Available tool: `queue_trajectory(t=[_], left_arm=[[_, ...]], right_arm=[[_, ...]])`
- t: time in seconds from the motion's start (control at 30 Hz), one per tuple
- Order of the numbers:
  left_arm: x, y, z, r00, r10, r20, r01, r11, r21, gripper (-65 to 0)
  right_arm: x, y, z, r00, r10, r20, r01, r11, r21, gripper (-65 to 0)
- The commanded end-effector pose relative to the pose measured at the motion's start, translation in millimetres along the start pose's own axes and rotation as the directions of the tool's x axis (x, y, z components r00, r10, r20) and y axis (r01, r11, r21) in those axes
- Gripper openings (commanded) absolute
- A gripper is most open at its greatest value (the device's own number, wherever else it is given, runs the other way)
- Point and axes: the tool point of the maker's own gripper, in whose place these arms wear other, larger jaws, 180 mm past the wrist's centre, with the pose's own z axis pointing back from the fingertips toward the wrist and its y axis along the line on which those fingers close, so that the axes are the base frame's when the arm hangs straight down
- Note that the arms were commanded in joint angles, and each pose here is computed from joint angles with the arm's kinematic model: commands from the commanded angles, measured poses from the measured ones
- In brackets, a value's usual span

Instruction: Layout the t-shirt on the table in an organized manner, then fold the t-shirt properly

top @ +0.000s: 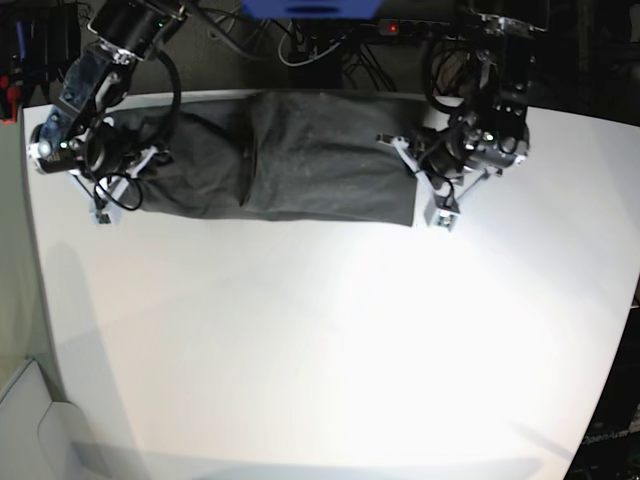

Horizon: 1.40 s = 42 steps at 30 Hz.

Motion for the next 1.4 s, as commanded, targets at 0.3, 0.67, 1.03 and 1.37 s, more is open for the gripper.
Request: queue_trajectory(t=[0.3,0.67,1.03,1.37], left_arm=[[19.4,31.8,10.5,0.998,0.044,0.050,-0.048,0.996,0.081,-64.9],[60.1,26.5,57.7,0.969,0.058,0.242,-0.082,0.993,0.089,-64.9],[-5.4,128.8,95.7,0.942,0.243,0.230,-0.308,0.899,0.311,-64.6],[-46.3,140.4,103.4,0.953,0.261,0.155,-0.301,0.880,0.369,-64.6]], right_arm=[[55.5,28.0,40.5,0.974,0.061,0.217,-0.075,0.995,0.058,-65.0],[86.2,71.7,77.9,0.913,0.100,0.396,-0.183,0.967,0.178,-65.0],[106.0,148.5,108.5,0.836,0.085,0.542,-0.349,0.845,0.406,-65.0],[97.5,244.0,130.8,0.771,0.193,0.607,-0.573,0.626,0.529,-65.0]])
